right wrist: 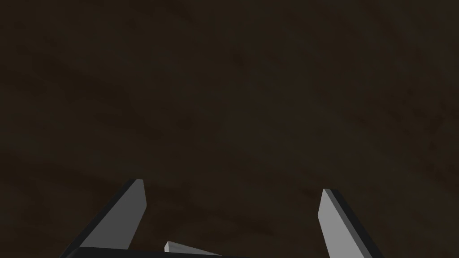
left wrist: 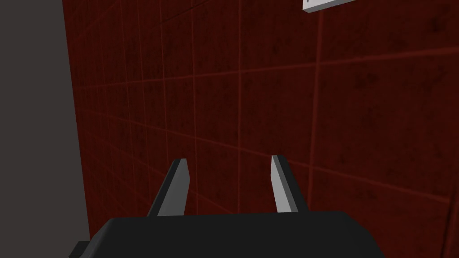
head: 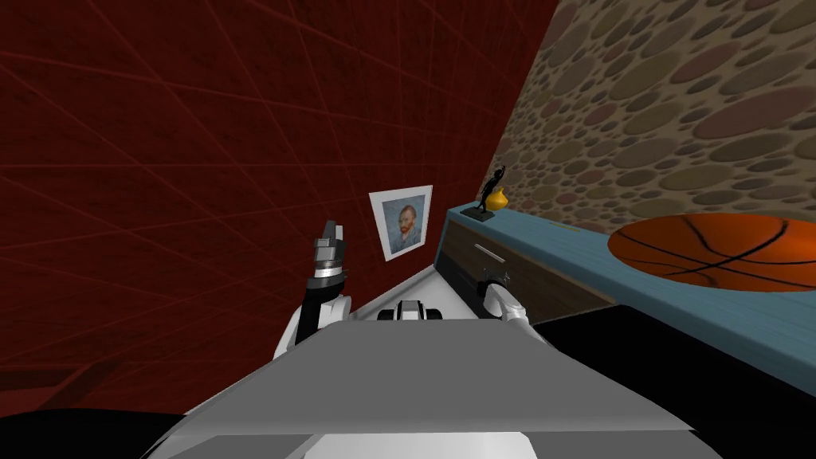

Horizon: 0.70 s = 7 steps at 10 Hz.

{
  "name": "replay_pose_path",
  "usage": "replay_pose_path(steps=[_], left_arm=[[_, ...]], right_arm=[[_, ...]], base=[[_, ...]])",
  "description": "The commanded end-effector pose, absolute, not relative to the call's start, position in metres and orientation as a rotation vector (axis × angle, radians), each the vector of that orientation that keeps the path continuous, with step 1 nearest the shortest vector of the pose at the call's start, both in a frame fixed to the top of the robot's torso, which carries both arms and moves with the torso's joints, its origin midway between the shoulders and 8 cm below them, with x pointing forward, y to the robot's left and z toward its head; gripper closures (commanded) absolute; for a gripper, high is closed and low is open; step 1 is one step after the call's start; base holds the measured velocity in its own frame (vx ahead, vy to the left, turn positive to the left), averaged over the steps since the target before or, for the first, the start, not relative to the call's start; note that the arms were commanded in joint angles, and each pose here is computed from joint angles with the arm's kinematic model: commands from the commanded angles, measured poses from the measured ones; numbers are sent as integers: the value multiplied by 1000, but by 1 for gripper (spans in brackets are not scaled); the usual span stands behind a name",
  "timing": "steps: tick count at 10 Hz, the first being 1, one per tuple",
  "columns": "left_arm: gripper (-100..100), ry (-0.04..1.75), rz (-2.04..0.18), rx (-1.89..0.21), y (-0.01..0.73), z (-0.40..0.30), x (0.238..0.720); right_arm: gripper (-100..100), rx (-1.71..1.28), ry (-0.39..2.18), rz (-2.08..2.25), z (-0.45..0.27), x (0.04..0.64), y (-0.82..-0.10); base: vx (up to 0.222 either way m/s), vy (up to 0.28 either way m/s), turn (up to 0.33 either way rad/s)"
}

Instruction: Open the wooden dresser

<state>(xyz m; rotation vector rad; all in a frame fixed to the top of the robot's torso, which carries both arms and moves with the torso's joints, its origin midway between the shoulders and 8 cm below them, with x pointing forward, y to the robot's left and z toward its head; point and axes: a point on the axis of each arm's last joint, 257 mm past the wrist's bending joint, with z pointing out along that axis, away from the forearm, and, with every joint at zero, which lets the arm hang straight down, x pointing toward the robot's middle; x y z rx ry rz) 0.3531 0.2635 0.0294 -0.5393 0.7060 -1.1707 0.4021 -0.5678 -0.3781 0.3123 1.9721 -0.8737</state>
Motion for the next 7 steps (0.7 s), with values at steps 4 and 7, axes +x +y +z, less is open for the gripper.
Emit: replay_pose_path(steps=[4,7], left_arm=[[0,706,-1171,-539,263,29,353],[0,706,-1171,-539,263,29,353]], right_arm=[[-100,238,1946,-1183,-359,379,-620],[-100,200,1915,-1322,-342,369,-643]], base=[[34,61,89],[35,75,85]])
